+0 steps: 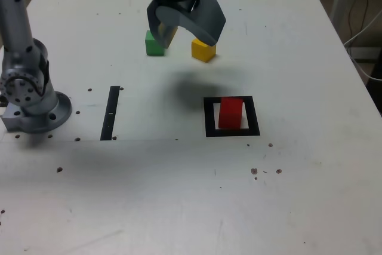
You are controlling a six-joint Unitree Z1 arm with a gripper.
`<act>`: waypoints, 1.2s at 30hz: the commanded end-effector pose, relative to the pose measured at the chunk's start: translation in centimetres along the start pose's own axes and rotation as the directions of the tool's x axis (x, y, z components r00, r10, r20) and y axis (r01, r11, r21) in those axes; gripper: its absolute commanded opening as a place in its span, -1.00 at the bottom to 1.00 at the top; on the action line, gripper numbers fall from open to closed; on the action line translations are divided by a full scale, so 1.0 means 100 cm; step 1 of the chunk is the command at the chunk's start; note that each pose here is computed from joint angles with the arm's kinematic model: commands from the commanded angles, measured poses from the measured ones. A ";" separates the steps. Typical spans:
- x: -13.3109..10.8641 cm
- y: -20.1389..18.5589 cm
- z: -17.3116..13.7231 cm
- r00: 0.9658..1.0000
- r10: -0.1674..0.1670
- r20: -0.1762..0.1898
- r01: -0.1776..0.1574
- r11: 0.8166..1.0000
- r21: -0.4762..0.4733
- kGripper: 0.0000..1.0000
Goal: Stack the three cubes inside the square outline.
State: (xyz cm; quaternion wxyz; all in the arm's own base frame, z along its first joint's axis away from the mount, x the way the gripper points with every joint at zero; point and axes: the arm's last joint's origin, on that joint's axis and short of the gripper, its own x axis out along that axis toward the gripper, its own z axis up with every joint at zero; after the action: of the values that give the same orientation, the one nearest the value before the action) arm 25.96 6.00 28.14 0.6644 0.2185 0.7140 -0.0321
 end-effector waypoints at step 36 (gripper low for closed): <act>0.079 0.078 0.039 0.990 -0.100 -0.097 0.104 0.994 0.035 0.85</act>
State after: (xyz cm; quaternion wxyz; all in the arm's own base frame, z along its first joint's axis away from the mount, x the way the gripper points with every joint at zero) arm 32.21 13.72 22.57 0.6264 0.1982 0.7508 -0.0683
